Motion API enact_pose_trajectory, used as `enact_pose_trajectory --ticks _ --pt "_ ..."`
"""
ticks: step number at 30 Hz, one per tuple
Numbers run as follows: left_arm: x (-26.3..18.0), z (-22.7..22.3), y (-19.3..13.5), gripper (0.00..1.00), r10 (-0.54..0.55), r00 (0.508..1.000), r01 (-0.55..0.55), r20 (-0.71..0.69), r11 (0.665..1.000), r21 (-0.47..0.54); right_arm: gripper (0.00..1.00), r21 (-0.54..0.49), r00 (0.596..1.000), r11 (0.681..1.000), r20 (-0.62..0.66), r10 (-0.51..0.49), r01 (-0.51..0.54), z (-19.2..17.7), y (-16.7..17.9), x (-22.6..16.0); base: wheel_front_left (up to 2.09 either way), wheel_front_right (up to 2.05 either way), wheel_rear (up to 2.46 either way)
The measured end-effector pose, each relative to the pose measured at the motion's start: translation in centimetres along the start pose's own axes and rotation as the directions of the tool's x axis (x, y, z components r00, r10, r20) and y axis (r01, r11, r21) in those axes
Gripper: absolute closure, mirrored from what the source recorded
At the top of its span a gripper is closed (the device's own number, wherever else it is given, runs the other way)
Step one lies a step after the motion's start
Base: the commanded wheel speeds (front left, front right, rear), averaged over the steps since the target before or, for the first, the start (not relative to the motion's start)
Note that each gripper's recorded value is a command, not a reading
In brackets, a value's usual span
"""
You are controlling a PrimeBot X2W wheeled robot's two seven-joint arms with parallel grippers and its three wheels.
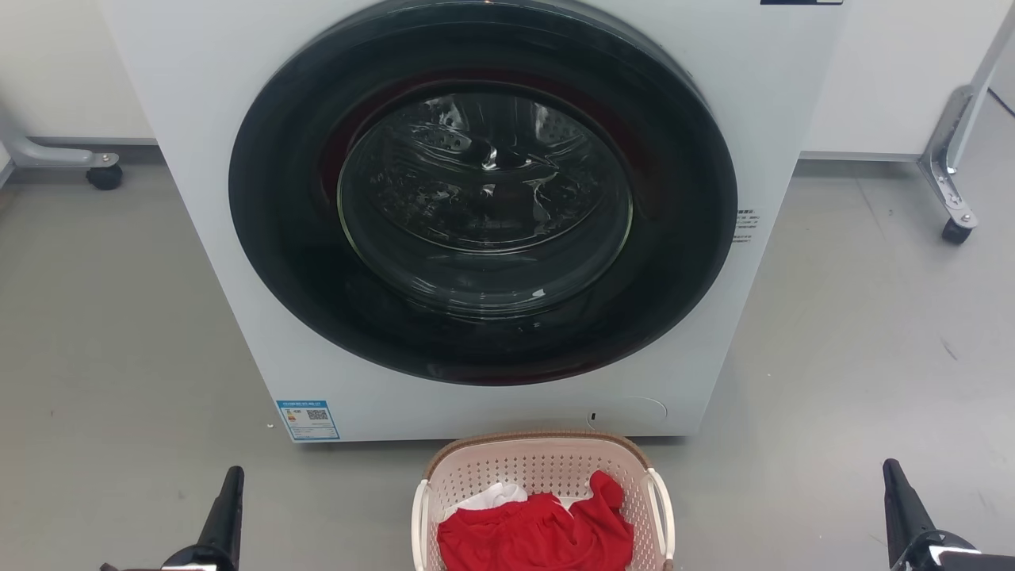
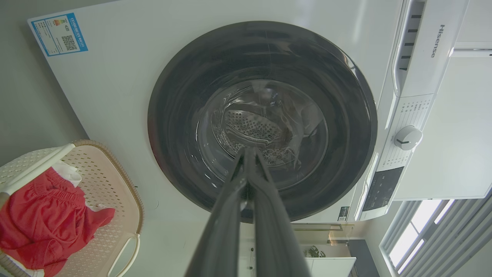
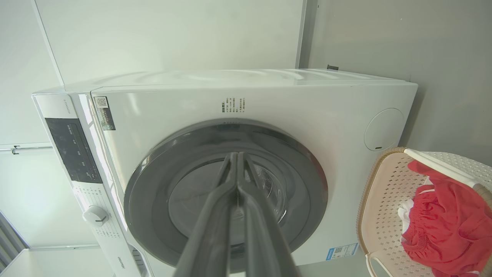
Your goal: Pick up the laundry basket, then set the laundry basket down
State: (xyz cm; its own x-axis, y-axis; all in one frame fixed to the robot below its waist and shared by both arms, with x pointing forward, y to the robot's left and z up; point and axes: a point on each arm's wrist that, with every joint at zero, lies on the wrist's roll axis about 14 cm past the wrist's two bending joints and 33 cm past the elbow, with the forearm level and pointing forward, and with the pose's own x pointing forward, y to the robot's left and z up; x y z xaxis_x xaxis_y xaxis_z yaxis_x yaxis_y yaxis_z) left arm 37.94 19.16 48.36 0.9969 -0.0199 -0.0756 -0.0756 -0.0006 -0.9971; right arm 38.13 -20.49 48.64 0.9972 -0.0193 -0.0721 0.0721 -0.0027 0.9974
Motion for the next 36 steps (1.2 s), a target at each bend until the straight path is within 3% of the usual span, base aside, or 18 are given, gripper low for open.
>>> enact_pose_trajectory --ticks 36 --pt "0.00 -0.01 0.00 1.00 0.000 1.000 0.000 0.000 1.000 0.000 1.00 0.000 1.000 1.000 0.000 0.003 -0.003 -0.01 0.04 0.00 0.00 0.00 0.00"
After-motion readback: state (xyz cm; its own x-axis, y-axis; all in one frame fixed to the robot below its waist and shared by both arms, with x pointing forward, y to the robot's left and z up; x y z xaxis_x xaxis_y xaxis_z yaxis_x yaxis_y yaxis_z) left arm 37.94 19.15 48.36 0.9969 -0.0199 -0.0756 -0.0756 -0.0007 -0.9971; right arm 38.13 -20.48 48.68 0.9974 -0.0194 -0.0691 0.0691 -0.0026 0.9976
